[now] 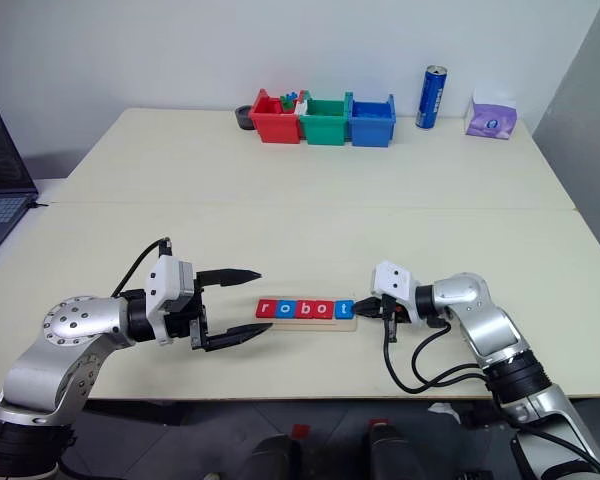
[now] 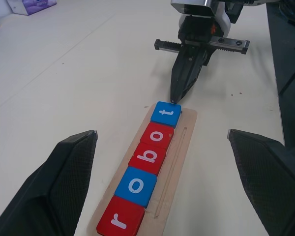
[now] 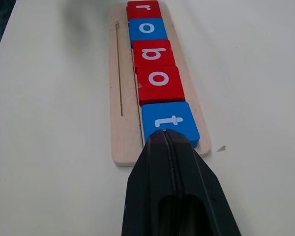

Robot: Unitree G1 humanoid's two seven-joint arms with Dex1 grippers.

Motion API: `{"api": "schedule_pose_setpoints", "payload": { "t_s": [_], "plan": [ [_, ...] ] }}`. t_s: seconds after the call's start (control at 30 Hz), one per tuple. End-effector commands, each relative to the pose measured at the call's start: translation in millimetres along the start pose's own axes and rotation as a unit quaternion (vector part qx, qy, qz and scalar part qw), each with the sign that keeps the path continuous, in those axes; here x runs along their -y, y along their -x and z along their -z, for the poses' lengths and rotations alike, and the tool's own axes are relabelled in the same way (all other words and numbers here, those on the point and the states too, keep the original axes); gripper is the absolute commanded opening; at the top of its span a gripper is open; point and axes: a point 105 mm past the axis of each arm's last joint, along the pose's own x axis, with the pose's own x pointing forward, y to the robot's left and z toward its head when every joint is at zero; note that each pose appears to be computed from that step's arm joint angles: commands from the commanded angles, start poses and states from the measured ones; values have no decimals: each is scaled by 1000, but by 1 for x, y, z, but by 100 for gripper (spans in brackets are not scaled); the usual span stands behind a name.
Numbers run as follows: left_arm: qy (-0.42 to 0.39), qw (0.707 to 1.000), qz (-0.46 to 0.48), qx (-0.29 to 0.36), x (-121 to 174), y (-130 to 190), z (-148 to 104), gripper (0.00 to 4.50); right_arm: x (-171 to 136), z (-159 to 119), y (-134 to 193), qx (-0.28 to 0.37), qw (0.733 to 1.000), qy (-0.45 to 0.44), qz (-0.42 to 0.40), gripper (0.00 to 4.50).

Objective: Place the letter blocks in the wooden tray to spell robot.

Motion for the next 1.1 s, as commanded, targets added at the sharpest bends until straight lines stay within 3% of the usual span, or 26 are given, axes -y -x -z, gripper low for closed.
{"api": "schedule_pose_setpoints", "payload": {
  "t_s": [0.03, 0.63, 0.8, 0.9, 1.1],
  "plan": [
    [-15, 1000, -2, 5, 0, 2, -6, 450, 3, -6, 1, 7, 1000, 18, 5, 1],
    [-17, 1000, -7, 5, -1, 2, -6, 450, 5, -13, -8, 18, 1000, 24, 6, 1],
    [-10, 1000, -18, -5, -1, 6, -3, 450, 3, -23, 6, 23, 1000, 18, -2, 1],
    [2, 999, -43, -15, -3, 14, 0, 450, 0, -33, 22, 26, 1000, -2, 0, 53],
    [76, 986, -126, -81, 7, 40, 27, 450, -16, -38, 42, 10, 996, -71, 45, 254]
  ]
}}
